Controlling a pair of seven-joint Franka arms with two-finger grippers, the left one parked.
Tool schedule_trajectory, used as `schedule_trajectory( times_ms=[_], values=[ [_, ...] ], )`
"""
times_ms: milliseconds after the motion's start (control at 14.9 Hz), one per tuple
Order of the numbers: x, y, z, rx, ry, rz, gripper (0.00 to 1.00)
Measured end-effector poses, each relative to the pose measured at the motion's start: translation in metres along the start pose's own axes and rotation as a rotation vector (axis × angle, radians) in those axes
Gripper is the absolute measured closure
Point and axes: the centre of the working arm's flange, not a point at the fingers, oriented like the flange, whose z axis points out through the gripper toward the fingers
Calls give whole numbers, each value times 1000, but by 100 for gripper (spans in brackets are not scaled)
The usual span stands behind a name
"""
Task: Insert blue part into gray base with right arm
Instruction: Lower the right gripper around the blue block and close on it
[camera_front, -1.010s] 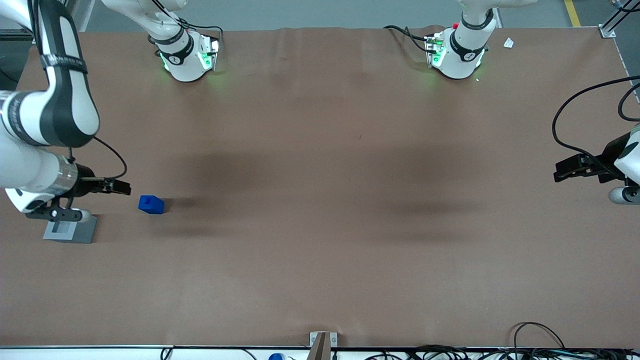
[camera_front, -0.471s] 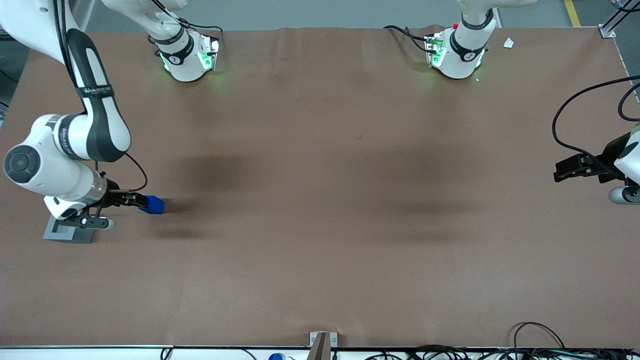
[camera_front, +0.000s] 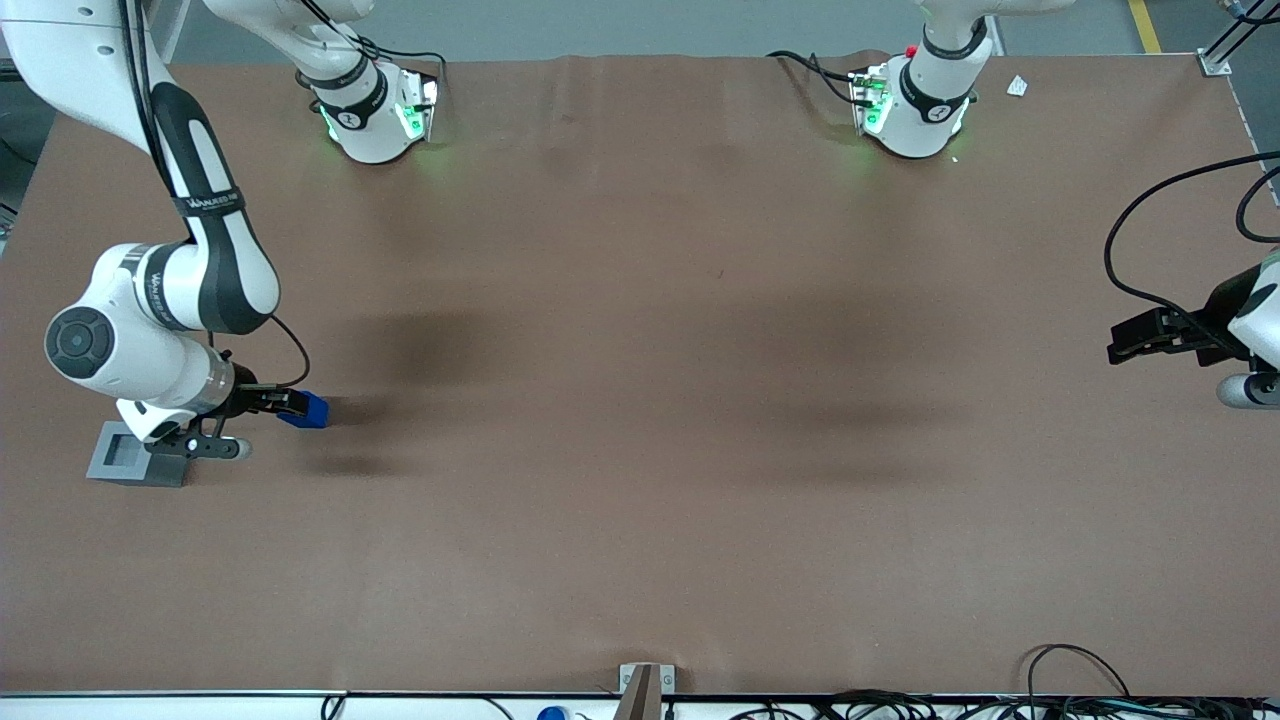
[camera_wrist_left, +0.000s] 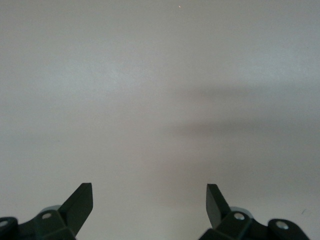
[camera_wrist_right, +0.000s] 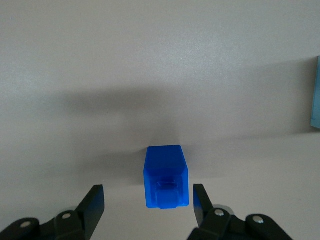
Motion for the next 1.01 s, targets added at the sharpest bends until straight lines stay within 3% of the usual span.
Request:
schedule_trajectory(
  times_ms=[1010],
  values=[
    [1, 27, 40, -2, -38, -45, 21]
  ],
)
